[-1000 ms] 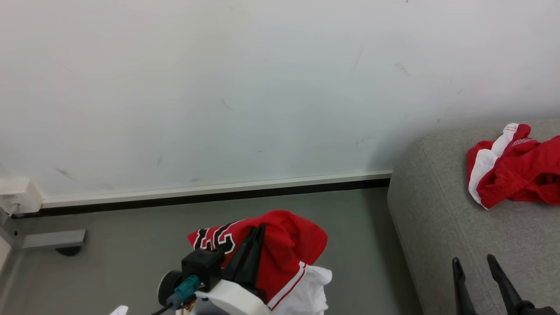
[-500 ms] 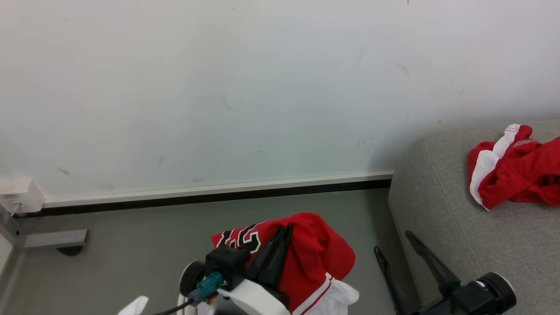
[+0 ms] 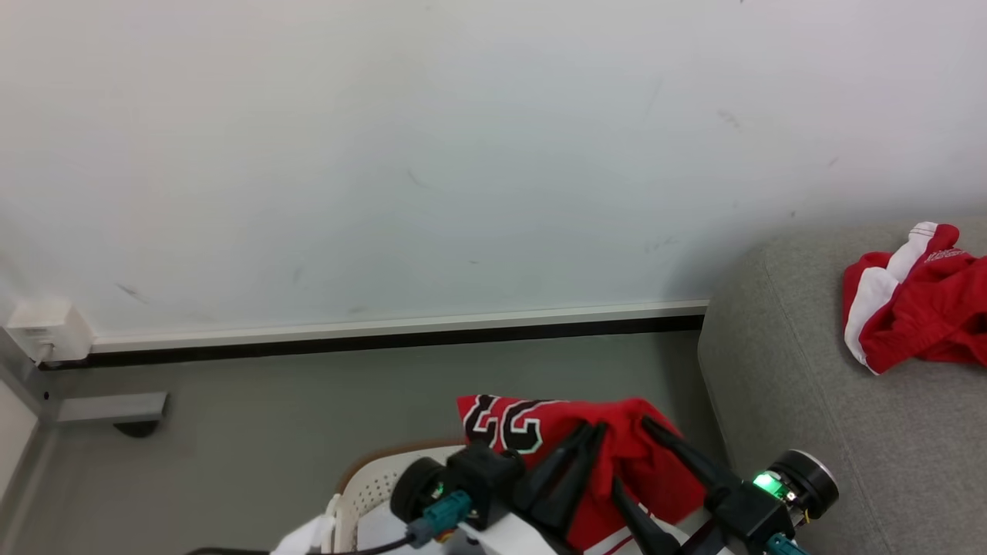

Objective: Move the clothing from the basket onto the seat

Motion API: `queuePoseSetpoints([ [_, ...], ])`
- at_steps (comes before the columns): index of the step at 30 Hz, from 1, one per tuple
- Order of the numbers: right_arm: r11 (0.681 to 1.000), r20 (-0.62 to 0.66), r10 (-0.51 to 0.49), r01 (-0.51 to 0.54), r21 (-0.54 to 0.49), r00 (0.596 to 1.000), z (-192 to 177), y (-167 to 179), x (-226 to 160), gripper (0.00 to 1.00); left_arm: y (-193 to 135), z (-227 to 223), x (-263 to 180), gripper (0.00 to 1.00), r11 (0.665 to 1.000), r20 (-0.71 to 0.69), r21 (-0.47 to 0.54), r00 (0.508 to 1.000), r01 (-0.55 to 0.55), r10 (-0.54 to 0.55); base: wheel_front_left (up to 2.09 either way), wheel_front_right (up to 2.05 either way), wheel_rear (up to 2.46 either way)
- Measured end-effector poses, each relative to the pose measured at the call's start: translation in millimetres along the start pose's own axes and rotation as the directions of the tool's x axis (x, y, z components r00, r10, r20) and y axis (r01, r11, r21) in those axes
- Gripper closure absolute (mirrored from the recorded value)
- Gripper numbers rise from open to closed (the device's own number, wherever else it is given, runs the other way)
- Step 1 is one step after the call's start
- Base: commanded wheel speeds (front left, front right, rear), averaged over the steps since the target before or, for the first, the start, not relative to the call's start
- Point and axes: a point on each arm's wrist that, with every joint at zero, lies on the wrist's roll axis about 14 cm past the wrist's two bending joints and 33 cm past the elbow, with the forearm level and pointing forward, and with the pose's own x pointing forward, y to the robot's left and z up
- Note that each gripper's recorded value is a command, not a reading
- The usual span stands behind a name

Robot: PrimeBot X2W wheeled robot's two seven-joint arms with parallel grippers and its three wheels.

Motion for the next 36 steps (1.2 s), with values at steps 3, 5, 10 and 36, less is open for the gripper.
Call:
queuePoseSetpoints([
  [3,1.0,-0.033,0.027,-0.027,-0.009,0.999,-9.4,4.9,1.2,0.0,-13.3,-2.5,0.0,1.0,0.999,-0.016,-0.014,0.999,0.047,-0.047,0.0,0.0,0.0],
  [5,0.999,-0.055,0.034,-0.034,0.002,0.998,-16.0,6.3,1.4,0.0,-20.1,-2.6,0.4,1.0,0.997,-0.021,-0.018,0.997,0.074,-0.075,0.0,0.0,0.0],
  [10,0.999,-0.068,0.027,-0.024,0.045,0.997,-20.2,4.2,4.0,1.0,-25.8,-1.1,1.1,1.0,0.995,-0.022,-0.03,0.995,0.094,-0.095,0.0,0.0,0.0],
  [36,0.979,-0.039,-0.182,0.185,0.081,0.982,-11.2,-59.8,-20.3,1.0,-13.2,-31.2,7.1,0.0,0.998,-0.076,-0.026,0.995,0.06,-0.062,0.0,0.0,0.0],
])
